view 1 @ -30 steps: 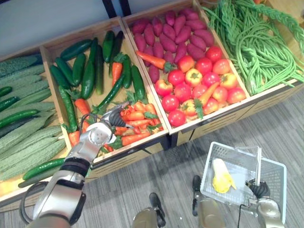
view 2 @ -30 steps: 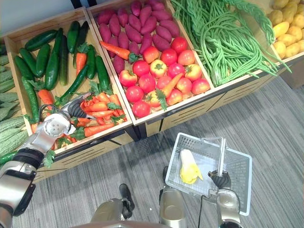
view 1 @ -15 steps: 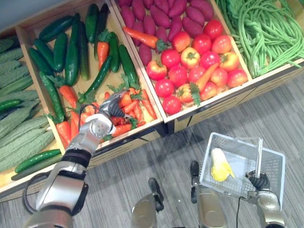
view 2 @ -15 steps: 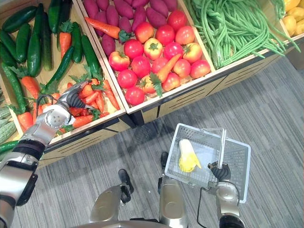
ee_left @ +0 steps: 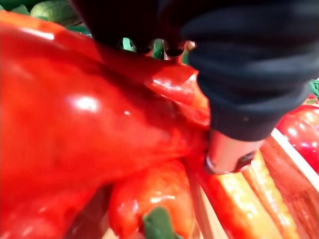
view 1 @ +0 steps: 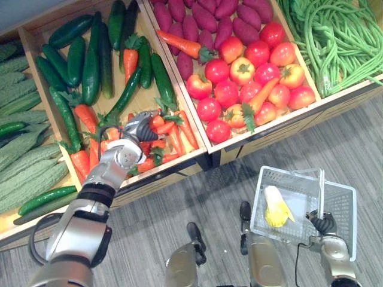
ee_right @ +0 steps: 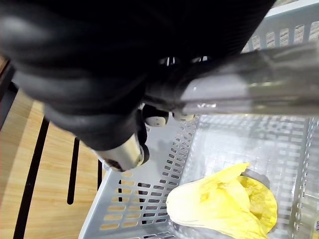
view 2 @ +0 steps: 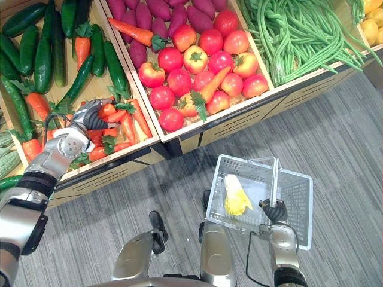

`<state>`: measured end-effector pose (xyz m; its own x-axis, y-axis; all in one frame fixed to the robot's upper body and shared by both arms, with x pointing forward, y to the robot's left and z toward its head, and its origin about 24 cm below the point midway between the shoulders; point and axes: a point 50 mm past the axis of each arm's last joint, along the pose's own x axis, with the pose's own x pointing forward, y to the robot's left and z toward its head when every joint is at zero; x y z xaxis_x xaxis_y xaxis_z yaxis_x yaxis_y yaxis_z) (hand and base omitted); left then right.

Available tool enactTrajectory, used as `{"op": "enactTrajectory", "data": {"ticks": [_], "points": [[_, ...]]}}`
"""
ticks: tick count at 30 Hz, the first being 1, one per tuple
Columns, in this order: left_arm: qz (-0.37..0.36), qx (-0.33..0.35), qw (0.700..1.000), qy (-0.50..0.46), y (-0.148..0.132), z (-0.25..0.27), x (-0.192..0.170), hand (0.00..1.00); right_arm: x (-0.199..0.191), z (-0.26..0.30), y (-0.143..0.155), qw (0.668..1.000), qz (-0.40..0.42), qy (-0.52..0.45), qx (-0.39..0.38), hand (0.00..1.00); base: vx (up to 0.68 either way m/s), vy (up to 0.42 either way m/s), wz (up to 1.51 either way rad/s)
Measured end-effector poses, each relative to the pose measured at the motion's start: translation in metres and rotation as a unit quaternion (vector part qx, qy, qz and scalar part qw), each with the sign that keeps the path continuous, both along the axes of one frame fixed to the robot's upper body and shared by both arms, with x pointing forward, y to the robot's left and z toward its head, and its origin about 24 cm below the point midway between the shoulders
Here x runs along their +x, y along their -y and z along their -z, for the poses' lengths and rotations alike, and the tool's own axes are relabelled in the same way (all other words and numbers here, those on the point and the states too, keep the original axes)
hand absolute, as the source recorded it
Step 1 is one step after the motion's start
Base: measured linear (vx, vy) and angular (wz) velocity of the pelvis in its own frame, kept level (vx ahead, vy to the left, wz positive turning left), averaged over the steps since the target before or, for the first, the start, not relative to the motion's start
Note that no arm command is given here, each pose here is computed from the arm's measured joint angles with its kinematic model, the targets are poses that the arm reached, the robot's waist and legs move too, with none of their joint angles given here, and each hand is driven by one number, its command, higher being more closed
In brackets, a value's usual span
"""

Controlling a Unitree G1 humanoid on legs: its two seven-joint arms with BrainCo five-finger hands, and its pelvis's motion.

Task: Pick vegetable in the basket

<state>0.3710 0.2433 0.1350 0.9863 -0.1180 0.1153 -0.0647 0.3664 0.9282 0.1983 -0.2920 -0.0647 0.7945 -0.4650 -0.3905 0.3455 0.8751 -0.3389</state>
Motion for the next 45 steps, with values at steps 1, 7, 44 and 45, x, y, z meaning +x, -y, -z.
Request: {"op": "enactTrajectory", "data": {"ticks": [1, 7, 44, 45], "points": [[-0.001, 0.000, 1.000, 0.002, 0.000, 0.000, 0.000, 1.00, 0.000, 0.000, 0.000, 1.000, 0.000, 0.000, 0.000, 1.00, 0.00, 0.000, 0.00], [-0.002, 0.017, 1.000, 0.001, -0.001, 0.002, 0.000, 1.00, 0.001, 0.000, -0.001, 1.000, -0.003, 0.000, 0.000, 1.00, 0.00, -0.001, 0.01], [0.363, 0.201, 0.908, 0.054, 0.085, -0.007, -0.078, 1.00, -0.037, -0.023, 0.072, 0.990, 0.019, -0.083, -0.114, 1.00, 0.00, 0.003, -0.07], [0.377, 0.194, 0.904, 0.053, 0.090, -0.007, -0.080, 1.00, -0.035, -0.025, 0.071, 0.990, 0.012, -0.079, -0.116, 1.00, -0.01, 0.002, -0.36]]}}
